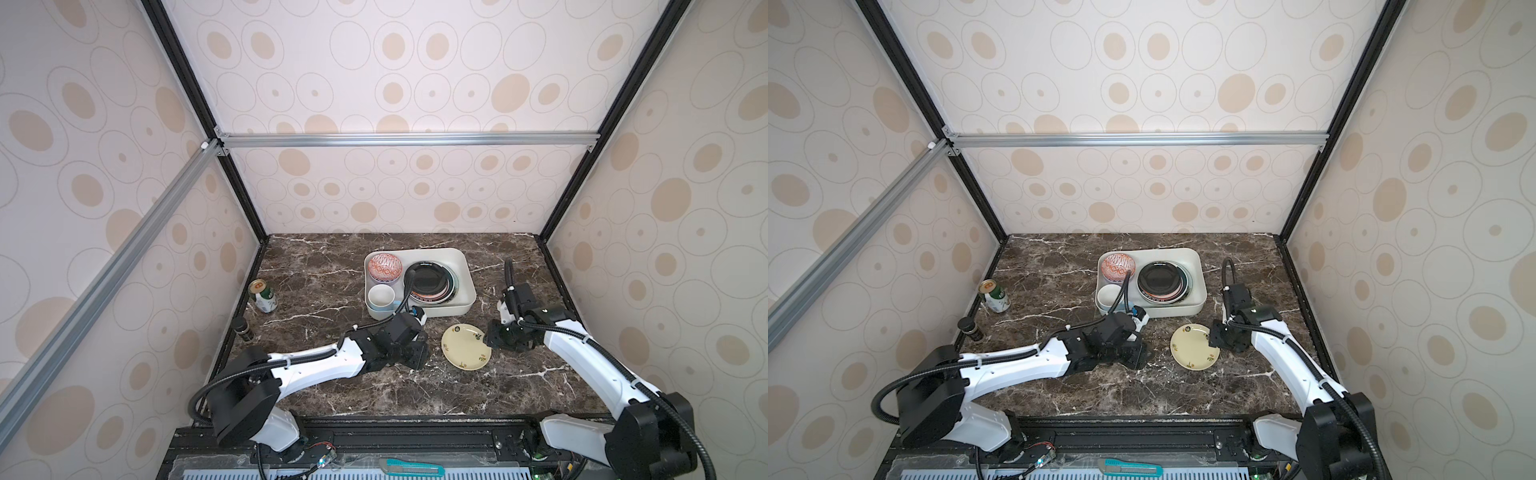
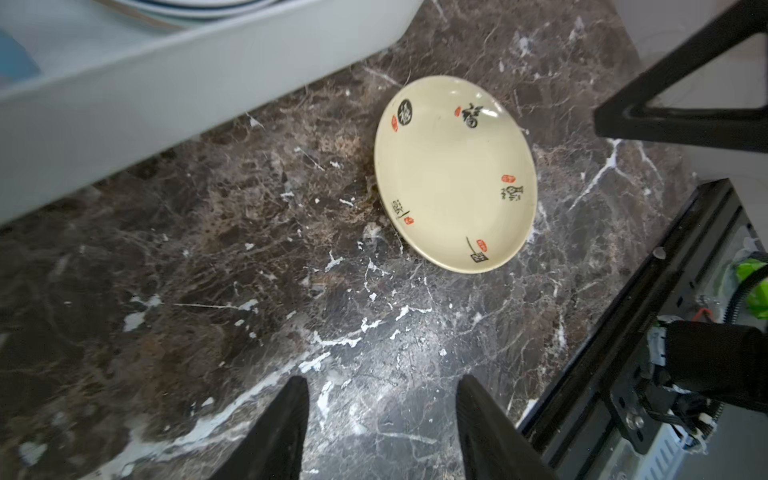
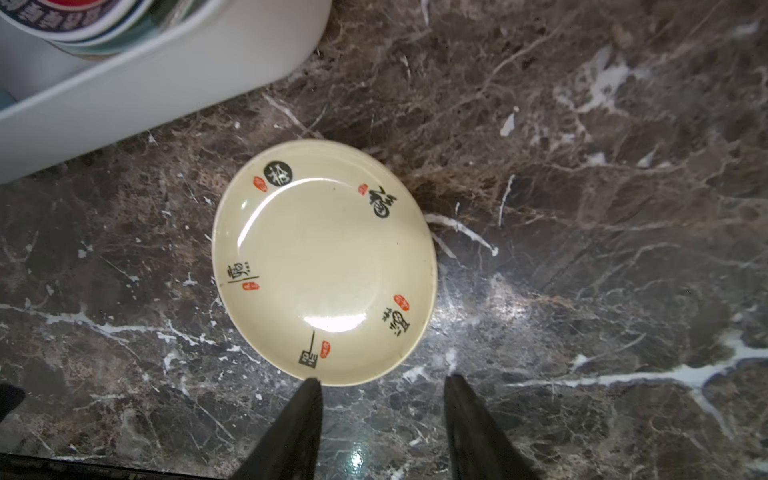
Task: Place the mixed dishes into the plastic bin
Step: 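Open the right gripper and move both grippers to the cream plate on the table, then hold the cream plate with the left gripper and close the right gripper on its rim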
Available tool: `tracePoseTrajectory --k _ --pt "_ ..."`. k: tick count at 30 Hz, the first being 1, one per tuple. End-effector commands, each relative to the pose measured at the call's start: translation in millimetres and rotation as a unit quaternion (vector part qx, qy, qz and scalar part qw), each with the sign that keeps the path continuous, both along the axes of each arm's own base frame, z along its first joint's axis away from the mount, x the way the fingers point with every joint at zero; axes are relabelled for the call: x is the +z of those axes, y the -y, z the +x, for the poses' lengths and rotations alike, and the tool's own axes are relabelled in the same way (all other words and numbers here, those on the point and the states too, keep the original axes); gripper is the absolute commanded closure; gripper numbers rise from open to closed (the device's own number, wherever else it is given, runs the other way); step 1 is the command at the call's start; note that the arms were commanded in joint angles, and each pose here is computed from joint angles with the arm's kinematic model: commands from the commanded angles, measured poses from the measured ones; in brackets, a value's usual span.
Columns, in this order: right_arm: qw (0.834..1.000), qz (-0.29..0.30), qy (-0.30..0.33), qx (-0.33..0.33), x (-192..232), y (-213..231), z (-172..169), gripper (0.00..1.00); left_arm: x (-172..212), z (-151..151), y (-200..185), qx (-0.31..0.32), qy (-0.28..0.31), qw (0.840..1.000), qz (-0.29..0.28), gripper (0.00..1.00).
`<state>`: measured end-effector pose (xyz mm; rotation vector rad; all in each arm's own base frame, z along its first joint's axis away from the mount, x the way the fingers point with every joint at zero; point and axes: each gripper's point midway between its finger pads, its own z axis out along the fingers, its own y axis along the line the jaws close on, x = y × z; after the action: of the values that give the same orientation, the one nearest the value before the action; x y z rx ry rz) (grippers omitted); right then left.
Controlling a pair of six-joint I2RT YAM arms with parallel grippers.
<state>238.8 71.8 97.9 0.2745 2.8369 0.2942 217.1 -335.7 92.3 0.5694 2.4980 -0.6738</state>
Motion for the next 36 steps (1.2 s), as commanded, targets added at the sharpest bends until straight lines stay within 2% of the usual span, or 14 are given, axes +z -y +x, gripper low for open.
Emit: tracePoseTrajectory --k 1,4,8,16,22,36 --pt "0.999 0.023 0.026 -0.012 -2 -2 6 0.50 -3 12 20 0.017 0.007 1.000 -0.017 0.54" --pt "0.999 0.037 0.025 -0.019 -12 -3 7 0.51 -15 20 33 0.015 0.002 1.000 -0.007 0.68" --pt "0.999 0.047 0.011 -0.023 -25 -2 9 0.52 -24 26 49 0.007 -0.006 1.000 0.003 0.75" --pt "0.997 0.066 0.008 -0.048 -40 13 10 0.51 -17 38 68 0.000 0.004 1.000 0.004 0.75" --pt "0.996 0.077 0.003 -0.052 -45 16 14 0.52 -36 41 83 -0.010 -0.014 1.000 0.015 0.83" --pt "0.995 0.090 -0.014 -0.051 -60 15 22 0.52 -63 44 88 -0.019 -0.028 0.999 0.040 0.91"
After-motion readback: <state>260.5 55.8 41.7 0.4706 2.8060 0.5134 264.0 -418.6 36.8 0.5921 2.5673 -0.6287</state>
